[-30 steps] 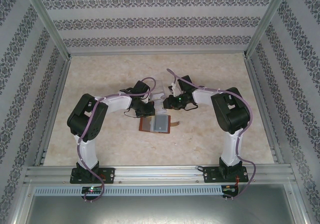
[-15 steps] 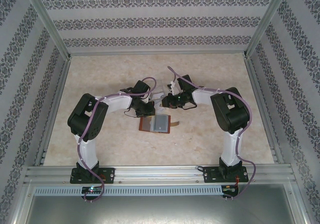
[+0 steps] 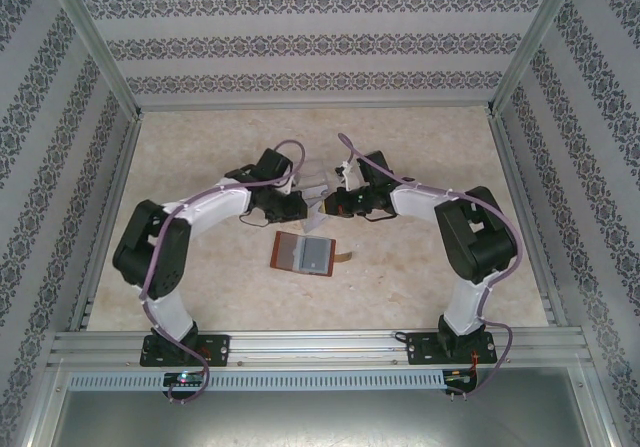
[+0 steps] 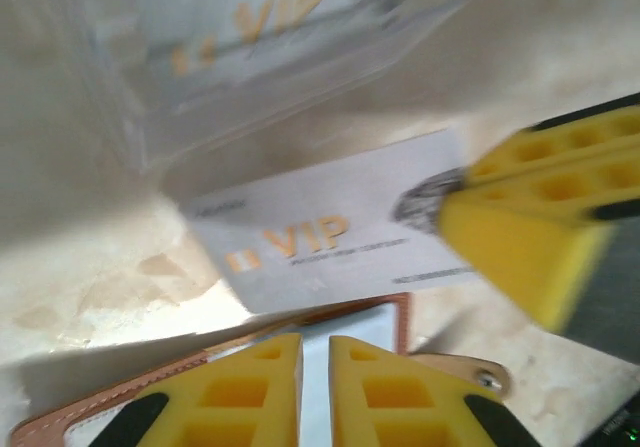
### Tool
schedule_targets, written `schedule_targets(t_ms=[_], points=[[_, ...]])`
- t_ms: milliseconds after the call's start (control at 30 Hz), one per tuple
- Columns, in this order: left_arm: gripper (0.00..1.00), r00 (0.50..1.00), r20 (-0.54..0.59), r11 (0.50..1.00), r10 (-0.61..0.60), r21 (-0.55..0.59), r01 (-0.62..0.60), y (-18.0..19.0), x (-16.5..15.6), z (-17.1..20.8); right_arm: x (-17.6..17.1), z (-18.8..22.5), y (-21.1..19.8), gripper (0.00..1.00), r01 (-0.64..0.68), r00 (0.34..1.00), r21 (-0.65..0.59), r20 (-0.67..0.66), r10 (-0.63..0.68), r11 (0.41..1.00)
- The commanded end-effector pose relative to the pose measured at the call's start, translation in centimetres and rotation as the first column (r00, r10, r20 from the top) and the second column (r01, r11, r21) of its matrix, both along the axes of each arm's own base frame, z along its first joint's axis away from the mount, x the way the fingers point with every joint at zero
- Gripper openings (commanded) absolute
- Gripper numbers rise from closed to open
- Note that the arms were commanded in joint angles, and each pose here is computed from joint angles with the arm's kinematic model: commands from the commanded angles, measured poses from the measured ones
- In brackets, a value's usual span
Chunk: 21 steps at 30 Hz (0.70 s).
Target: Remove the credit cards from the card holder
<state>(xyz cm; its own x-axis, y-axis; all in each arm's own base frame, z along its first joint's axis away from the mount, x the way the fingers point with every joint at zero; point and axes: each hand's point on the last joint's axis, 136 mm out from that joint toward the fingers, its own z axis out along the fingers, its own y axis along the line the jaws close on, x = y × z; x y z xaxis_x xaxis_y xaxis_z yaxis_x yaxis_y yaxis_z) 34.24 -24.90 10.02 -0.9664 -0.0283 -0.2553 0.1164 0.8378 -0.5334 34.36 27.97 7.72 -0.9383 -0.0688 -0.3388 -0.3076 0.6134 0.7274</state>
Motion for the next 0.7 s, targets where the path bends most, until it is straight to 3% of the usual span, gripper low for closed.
schedule_targets(t_ms=[0, 100, 233, 433, 567, 667], points=[[0.19, 0.985, 0.148, 0.996, -0.089, -0.009, 0.091, 0.4, 1.1, 5.6, 0.1, 2.2, -0.1, 0.00, -0.040, 0.989, 0.001, 0.143, 0.039, 0.999], [0.24, 0.950, 0.238, 0.977, -0.200, -0.031, 0.213, 0.0, 1.5, 8.4, -0.2, 4.0, 0.1, 0.00, -0.096, 0.967, 0.023, 0.241, 0.088, 0.995], [0.25, 0.869, 0.365, 0.923, -0.333, -0.063, 0.380, -0.5, 1.4, 11.7, -0.6, 6.0, 0.3, 0.00, -0.182, 0.921, 0.029, 0.355, 0.160, 0.983], [0.27, 0.705, 0.503, 0.807, -0.500, -0.023, 0.590, -0.8, -1.5, 14.8, -2.7, 9.6, 0.5, 0.00, -0.376, 0.756, 0.010, 0.581, 0.300, 0.927], [0.31, 0.618, 0.538, 0.729, -0.573, -0.011, 0.685, -0.8, -4.0, 15.9, -4.3, 11.8, 0.2, 0.00, -0.449, 0.639, -0.023, 0.690, 0.338, 0.893], [0.32, 0.565, 0.542, 0.665, -0.622, -0.016, 0.747, -0.6, -5.8, 16.0, -5.4, 13.3, 0.0, 0.00, -0.485, 0.592, -0.025, 0.726, 0.350, 0.874]])
